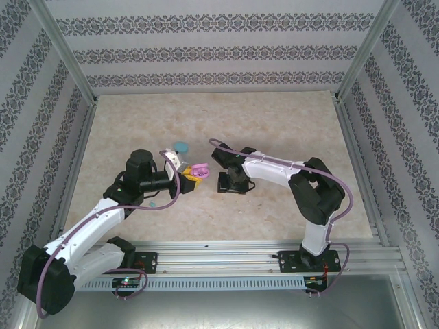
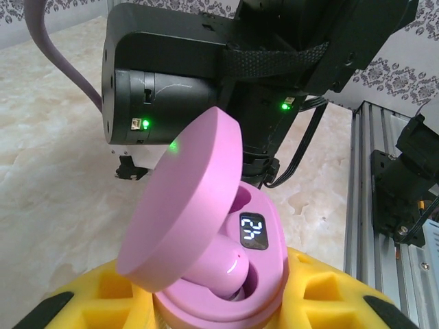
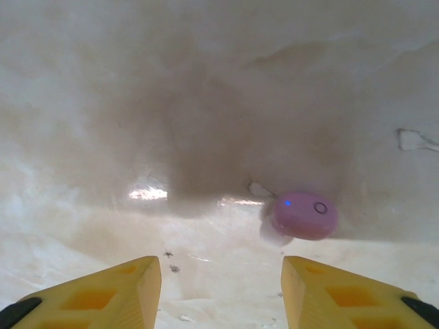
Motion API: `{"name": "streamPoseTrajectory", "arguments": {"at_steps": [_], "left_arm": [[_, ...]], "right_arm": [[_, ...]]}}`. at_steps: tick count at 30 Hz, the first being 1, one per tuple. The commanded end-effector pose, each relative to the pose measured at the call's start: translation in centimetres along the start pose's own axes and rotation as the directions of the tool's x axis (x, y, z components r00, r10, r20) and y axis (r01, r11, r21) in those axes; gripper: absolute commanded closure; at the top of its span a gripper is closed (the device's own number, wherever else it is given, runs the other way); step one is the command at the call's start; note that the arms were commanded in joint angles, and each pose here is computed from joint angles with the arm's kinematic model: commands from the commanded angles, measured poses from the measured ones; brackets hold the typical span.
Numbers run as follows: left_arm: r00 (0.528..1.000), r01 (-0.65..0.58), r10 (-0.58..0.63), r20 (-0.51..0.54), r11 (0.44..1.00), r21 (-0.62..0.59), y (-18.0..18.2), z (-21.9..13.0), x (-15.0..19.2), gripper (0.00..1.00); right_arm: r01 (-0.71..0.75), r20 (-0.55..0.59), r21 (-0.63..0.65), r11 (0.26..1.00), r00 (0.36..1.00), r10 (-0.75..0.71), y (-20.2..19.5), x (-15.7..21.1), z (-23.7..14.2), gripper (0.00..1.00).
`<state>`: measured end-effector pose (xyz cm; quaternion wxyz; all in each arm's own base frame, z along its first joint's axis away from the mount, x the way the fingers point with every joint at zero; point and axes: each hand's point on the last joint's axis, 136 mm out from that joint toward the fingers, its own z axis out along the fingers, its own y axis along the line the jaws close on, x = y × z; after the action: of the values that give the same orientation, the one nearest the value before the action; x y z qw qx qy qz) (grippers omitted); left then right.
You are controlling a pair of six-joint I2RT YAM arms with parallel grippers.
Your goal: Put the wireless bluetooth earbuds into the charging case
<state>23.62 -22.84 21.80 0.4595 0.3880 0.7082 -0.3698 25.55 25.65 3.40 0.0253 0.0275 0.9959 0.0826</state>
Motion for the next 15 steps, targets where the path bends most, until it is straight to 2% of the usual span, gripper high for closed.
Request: {"name": "streamPoseTrajectory", "arguments": {"at_steps": [1,15], "left_arm": [[0.999,-0.037,0.037,0.014,0.999,0.01,-0.4,-0.1,-0.6,0.88],[0.999,-0.039,0.038,0.01,0.999,0.009,-0.5,-0.2,-0.5,0.88]], "right_arm": [[0.011,0.05,0.011,1.0,0.999,-0.012,-0.4,-0.3,-2.5,0.51],[-0.031,0.001,0.031,0.999,1.0,0.031,-1.2,0.4,-0.1,0.47]]}}
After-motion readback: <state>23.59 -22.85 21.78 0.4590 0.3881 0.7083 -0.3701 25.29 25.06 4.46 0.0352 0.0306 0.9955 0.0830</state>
